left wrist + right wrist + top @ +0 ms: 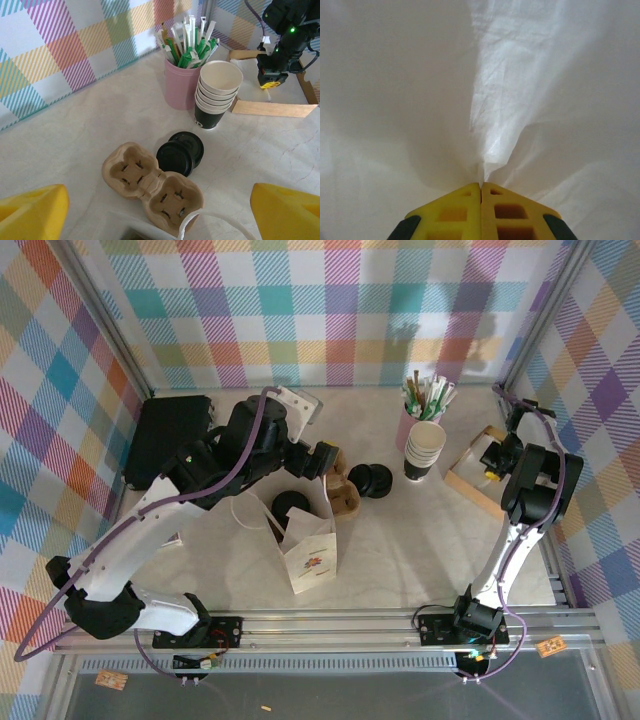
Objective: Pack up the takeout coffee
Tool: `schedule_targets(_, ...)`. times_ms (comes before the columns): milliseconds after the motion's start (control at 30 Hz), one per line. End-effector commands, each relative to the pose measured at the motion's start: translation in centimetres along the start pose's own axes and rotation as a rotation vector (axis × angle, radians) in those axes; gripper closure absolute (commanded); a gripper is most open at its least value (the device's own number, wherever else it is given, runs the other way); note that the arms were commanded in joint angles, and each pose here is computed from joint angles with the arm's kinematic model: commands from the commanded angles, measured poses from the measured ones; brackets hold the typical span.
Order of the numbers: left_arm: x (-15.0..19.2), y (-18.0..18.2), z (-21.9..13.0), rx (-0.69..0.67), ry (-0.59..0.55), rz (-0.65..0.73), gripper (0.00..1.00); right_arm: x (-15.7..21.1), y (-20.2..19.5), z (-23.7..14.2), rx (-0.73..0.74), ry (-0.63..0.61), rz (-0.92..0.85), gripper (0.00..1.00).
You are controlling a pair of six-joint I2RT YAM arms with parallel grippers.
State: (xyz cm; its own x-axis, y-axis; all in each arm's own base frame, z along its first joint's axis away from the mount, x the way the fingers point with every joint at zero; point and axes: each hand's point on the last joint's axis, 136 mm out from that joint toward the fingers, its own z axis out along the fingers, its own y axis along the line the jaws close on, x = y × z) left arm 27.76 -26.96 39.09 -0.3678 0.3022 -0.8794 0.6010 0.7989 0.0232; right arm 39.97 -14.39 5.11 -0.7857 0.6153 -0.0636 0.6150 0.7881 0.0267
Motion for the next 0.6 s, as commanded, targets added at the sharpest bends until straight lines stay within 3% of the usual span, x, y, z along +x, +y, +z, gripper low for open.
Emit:
schedule_targets(0, -0.8, 0.3, -0.4, -0.001, -0.03, -0.005, 0.07, -0.7, -0.2, -6.1, -0.031, -0.132, 0.002, 1.0)
schedule_targets(267, -1.4, 0.4, -0.7, -0.003, -0.06, -0.012, 0.07, 0.2, 0.5, -11.8, -0.124, -0.281, -0.045, 1.0)
schedule_targets(567, -2.0, 0.2, -0.7, 0.007, -0.082, -0.059, 0.07, 0.5, 4.7, -18.2, -0.443, -0.483, -0.072, 1.0)
